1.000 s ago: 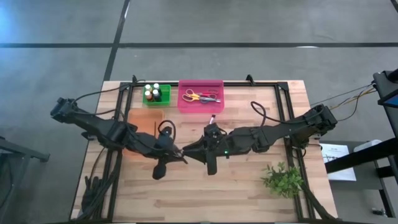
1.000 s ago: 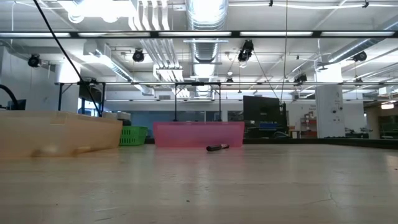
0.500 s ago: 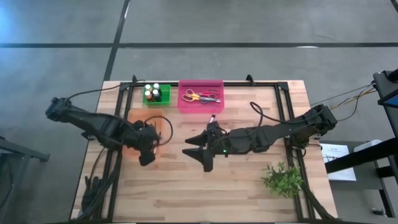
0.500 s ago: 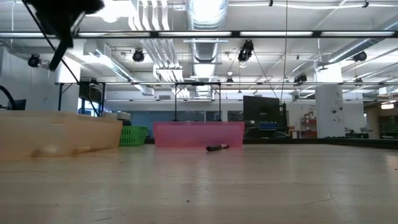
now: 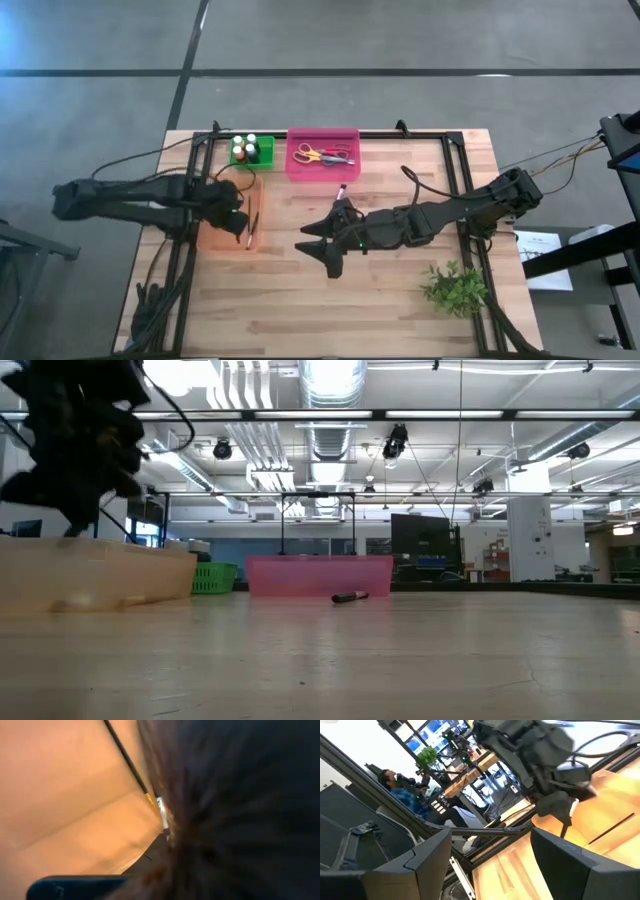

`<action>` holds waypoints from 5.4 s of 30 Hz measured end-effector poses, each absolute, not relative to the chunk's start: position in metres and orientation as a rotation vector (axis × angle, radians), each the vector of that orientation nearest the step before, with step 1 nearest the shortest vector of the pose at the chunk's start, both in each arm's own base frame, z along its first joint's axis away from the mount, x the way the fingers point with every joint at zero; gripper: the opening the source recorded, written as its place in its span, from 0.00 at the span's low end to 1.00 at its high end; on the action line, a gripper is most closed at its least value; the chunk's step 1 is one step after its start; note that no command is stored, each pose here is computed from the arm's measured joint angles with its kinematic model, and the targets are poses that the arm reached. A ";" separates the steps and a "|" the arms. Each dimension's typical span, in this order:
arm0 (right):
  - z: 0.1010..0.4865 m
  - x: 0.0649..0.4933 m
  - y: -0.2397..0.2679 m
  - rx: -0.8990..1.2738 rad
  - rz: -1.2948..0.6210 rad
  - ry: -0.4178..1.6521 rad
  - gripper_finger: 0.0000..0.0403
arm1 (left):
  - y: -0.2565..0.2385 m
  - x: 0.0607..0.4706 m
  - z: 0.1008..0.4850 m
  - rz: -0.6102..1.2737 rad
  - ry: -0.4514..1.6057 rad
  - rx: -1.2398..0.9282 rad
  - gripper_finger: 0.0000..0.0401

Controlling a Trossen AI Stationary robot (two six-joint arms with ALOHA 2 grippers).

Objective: Pick & Place Paint Supplies
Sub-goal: Put the black paintbrush into the orange bin

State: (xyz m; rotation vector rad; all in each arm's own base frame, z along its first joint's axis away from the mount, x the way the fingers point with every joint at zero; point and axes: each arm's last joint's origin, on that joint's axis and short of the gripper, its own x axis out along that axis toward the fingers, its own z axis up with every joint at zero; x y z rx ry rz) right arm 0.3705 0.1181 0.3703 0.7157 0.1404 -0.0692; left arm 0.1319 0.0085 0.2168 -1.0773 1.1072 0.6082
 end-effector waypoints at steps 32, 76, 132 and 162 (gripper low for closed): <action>0.326 0.358 0.101 0.881 -0.517 0.368 0.66 | 0.045 0.150 0.273 0.282 0.879 -0.895 0.54; 0.136 0.406 -0.028 1.165 -1.269 0.868 0.66 | 0.047 0.146 0.362 0.275 0.586 -0.660 0.54; 0.283 0.376 0.080 0.771 -0.849 0.495 0.08 | 0.047 0.150 0.361 0.237 0.558 -0.692 0.54; 0.341 0.390 0.072 0.585 -0.571 0.217 0.07 | 0.043 0.226 0.320 -0.135 0.131 -0.958 0.54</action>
